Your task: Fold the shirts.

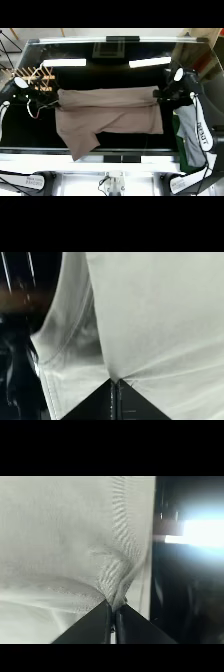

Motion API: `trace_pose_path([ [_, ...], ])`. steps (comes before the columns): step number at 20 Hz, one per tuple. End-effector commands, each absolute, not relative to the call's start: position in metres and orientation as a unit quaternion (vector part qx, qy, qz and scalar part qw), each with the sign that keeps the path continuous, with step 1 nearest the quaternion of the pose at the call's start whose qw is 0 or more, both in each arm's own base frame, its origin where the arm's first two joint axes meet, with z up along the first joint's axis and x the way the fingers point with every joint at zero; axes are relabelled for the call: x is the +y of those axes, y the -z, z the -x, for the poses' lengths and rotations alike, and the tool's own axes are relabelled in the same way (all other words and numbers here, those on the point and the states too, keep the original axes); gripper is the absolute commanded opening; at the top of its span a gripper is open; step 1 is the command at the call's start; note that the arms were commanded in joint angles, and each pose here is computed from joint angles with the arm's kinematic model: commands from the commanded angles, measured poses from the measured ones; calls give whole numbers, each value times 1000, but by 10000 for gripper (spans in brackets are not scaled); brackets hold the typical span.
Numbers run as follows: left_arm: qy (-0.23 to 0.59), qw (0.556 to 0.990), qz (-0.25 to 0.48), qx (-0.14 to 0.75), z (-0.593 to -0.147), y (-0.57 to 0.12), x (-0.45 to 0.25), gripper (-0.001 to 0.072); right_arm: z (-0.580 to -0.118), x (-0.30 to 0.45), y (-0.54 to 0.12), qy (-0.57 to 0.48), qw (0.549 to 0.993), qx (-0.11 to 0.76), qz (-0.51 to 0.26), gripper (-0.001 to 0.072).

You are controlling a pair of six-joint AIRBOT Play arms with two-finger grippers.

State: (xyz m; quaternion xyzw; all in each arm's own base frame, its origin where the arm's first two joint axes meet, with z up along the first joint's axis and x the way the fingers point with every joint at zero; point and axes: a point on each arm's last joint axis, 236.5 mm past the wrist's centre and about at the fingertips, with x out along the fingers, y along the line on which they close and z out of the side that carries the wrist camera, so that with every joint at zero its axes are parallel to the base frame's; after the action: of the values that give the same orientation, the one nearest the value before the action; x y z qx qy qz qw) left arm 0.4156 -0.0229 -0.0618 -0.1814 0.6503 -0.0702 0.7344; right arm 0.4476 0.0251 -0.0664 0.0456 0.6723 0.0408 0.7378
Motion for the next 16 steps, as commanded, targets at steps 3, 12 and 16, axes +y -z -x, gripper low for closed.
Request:
trace_pose_path([
  [3, 65, 705, 201, 677, -403, 55, -21, 570, -431, 31, 59, -51, 712, 698, -48, 484],
  [12, 68, 631, 237, 735, -262, 48, -33, 467, -358, -27, -20, -11, 695, 719, -17, 484],
  [16, 42, 620, 270, 736, -205, 95, -50, 467, -335, -22, -10, -16, 679, 734, -28, 483],
])
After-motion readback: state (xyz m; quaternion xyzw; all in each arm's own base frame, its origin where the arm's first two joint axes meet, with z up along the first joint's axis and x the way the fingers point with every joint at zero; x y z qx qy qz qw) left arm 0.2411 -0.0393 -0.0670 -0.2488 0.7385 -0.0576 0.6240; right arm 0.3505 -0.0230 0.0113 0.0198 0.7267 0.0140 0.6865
